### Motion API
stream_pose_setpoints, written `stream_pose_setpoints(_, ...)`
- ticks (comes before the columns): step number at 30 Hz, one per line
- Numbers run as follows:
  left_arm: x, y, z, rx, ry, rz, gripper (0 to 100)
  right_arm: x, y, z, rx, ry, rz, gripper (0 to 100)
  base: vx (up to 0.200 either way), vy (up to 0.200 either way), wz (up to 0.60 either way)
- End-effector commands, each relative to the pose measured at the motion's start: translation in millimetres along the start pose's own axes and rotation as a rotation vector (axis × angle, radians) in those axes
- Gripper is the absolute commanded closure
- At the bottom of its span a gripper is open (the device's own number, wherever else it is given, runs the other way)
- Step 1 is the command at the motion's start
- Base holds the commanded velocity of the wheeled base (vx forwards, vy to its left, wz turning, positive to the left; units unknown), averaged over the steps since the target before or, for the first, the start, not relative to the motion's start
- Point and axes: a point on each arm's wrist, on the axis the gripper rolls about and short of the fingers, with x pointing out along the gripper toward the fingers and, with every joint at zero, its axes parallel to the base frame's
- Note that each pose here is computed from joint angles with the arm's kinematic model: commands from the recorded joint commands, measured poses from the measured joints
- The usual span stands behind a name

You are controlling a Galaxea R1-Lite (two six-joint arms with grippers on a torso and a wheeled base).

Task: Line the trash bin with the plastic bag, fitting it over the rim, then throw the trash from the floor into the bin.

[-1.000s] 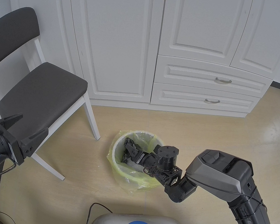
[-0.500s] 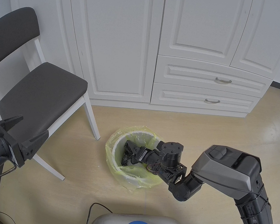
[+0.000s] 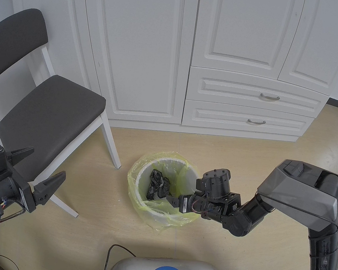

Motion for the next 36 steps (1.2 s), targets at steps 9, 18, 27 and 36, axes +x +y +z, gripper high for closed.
stream_pose_setpoints(9,6,-2,-8,0.014,0.045,-0.009,0,-9,14,-14,-0.130,0.322,-0.228,0,0.000,0.000,0.00)
stream_pose_setpoints(18,6,-2,-8,0.013,0.046,-0.010,0,-1,0,-33,-0.204,0.390,-0.256,0,0.000,0.000,0.00)
stream_pose_setpoints(27,6,-2,-8,0.011,0.046,-0.008,0,24,-35,-37,-0.161,0.445,-0.339,0,0.000,0.000,0.00)
stream_pose_setpoints(36,9,-2,-9,0.005,0.061,-0.007,0,36,-62,-31,-0.114,0.479,-0.405,0,0.000,0.000,0.00)
